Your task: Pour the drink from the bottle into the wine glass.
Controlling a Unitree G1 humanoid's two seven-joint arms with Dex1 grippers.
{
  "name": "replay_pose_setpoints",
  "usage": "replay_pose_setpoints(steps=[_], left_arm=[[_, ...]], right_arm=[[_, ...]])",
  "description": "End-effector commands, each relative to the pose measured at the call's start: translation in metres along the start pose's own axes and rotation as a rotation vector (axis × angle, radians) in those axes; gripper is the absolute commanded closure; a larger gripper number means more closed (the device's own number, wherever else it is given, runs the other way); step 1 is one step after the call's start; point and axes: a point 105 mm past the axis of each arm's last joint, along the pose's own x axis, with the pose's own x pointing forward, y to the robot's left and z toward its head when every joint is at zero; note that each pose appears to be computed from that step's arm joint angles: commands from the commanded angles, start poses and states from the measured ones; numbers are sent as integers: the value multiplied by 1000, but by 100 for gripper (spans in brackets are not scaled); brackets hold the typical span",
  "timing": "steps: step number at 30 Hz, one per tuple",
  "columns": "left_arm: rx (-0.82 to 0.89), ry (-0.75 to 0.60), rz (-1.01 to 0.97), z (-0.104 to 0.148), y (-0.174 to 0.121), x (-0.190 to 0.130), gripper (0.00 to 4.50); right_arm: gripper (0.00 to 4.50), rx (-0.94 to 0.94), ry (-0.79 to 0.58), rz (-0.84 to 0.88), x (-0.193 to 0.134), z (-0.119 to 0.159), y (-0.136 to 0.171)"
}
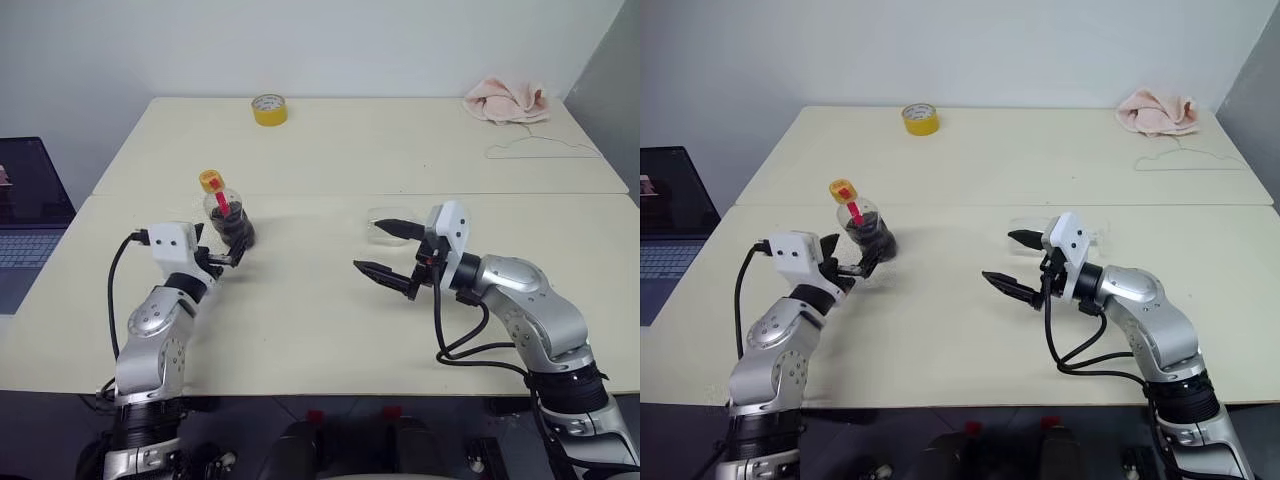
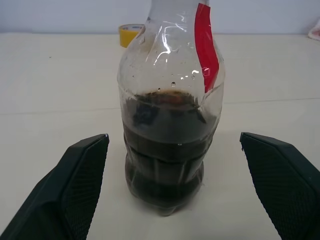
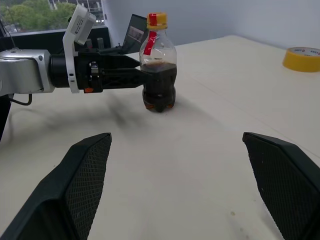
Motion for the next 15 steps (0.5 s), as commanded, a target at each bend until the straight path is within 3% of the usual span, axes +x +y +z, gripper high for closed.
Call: replay_pose_setpoints(steps=[1, 15], left_arm=[[39, -47, 1, 10, 4, 6, 4], [79, -82, -51, 15, -1, 35, 4]], right_arm=[[1, -32, -31, 2, 0, 10, 4], [1, -28, -17, -48, -7, 6, -1]])
